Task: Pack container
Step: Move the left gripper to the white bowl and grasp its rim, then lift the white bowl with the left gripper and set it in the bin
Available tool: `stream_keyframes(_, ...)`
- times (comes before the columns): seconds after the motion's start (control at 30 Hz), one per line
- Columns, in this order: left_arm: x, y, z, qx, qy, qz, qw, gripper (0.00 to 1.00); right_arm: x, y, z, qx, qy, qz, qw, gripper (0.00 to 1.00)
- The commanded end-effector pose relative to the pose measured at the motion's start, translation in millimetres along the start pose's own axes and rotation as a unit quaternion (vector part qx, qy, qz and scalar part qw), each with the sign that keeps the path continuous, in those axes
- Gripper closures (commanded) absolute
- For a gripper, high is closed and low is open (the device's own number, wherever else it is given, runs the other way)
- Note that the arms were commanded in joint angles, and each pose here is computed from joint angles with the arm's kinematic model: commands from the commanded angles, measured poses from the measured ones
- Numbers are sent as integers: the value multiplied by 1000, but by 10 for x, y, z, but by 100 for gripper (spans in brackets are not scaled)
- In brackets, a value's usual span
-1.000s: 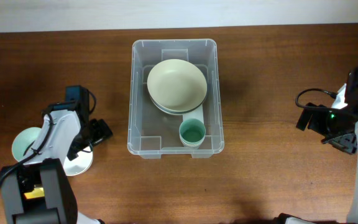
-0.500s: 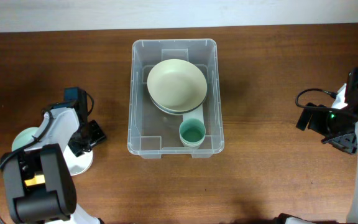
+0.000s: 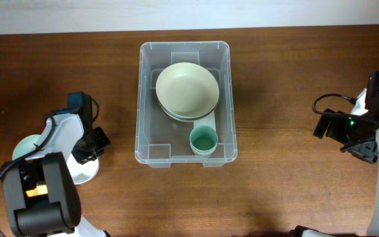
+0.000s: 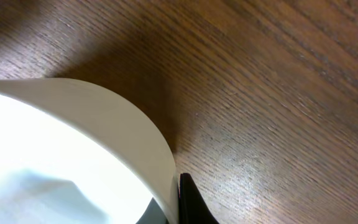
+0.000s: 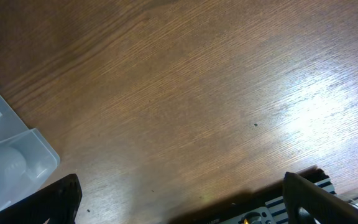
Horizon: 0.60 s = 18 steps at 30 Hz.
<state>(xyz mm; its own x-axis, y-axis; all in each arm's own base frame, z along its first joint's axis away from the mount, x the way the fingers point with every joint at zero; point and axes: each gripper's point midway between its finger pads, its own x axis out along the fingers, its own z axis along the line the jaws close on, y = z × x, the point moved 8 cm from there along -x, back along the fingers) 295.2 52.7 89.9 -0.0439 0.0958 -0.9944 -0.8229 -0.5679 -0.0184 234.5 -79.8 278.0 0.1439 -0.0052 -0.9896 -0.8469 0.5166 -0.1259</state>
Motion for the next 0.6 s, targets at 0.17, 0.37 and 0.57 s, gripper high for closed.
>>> stream_keyframes(0.17, -899, -267, -332, 65, 55, -46, 995, 100, -67, -8, -6, -1, -1, -14, 1000, 1)
stream_keyframes(0.37, -2062, 34, -796, 176, 109, -148, 967, 99, -67, -10, -5, -1, -2, -15, 1000, 1)
stream_keyframes(0.57, -2443, 673, -1250, 291, 142, -169, 931, 100, -67, -10, -5, -1, -2, -15, 1000, 1)
